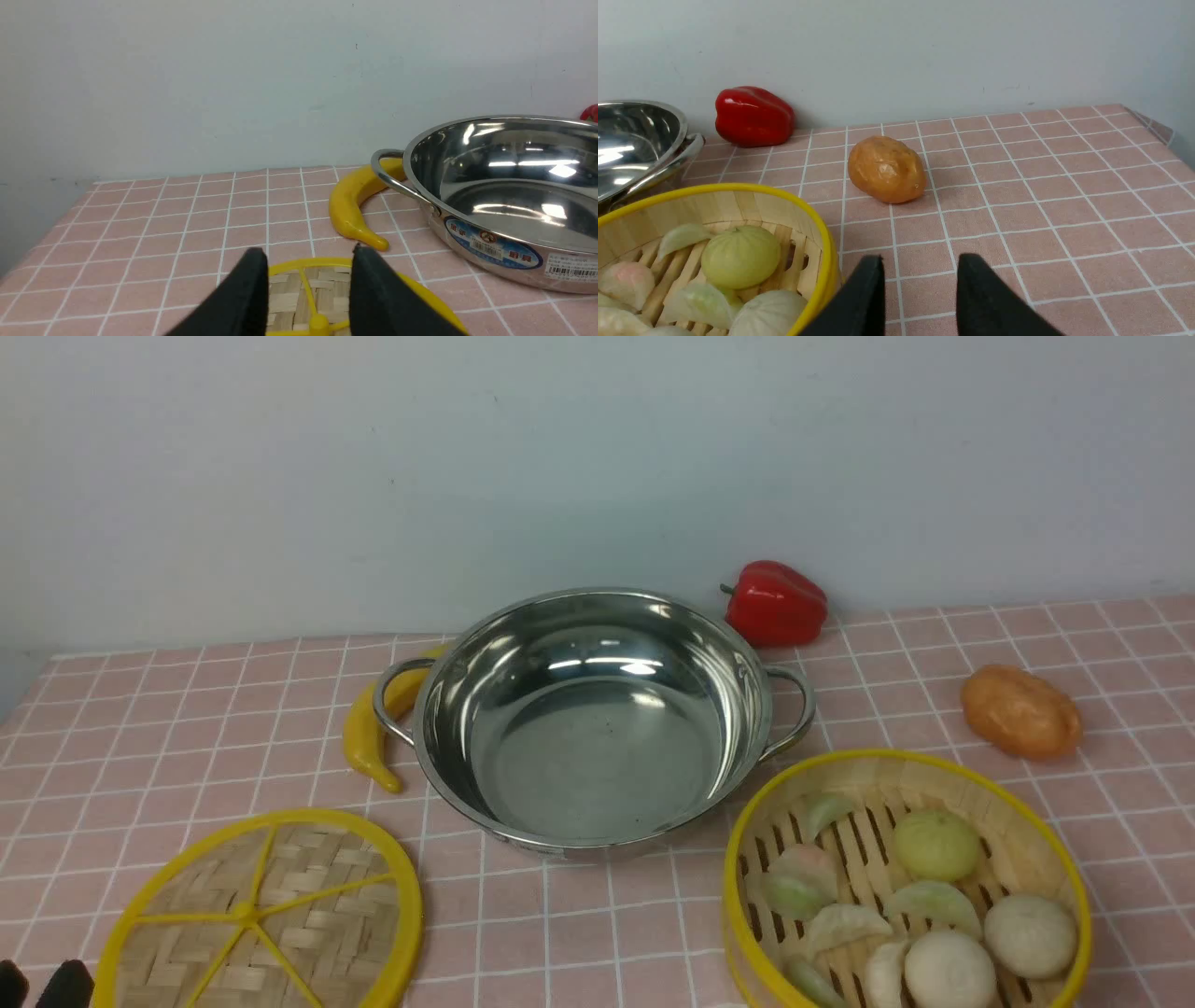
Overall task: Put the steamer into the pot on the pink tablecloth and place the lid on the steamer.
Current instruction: 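Reach for and grasp the rim of the bamboo steamer holding the buns with the right gripper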
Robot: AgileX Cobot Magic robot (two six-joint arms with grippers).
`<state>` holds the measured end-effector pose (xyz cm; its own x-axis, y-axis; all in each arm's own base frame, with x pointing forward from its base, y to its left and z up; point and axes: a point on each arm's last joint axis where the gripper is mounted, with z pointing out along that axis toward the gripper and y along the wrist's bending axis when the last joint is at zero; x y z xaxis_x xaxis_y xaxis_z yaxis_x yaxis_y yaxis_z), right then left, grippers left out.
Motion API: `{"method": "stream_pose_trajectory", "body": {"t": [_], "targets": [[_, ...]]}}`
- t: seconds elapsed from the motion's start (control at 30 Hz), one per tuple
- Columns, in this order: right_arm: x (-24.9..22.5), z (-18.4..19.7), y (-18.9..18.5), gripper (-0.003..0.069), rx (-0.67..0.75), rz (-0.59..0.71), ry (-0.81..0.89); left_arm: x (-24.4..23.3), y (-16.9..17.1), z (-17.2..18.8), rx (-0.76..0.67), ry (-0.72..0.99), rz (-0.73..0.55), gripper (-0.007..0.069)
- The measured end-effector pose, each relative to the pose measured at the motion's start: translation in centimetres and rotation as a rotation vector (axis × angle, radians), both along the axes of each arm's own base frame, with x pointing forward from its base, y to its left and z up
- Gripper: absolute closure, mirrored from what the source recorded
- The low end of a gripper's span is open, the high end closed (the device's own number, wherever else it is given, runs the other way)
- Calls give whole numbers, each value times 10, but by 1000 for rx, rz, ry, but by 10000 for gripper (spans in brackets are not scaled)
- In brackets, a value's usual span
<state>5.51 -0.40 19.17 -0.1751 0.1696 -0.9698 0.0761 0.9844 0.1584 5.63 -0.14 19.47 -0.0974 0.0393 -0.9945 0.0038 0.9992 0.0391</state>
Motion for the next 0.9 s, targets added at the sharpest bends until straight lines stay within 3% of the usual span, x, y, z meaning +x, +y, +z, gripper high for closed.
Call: {"method": "stream_pose_trajectory", "body": {"t": [0.7, 0.73, 0.8, 0.83, 0.9], "targets": [[0, 0, 0, 419, 7, 0, -3, 0, 0, 0, -4, 0, 0, 382], [0, 0, 0, 419, 9, 0, -3, 0, 0, 0, -12, 2, -46, 382], [1, 5, 3, 419, 156, 6, -68, 0, -1, 3, -161, -34, 7, 382], [1, 5, 3, 419, 172, 6, -68, 0, -1, 3, -161, -34, 7, 382], [2, 14, 5, 419, 401, 10, -161, 0, 0, 8, -457, -88, 12, 382]]}}
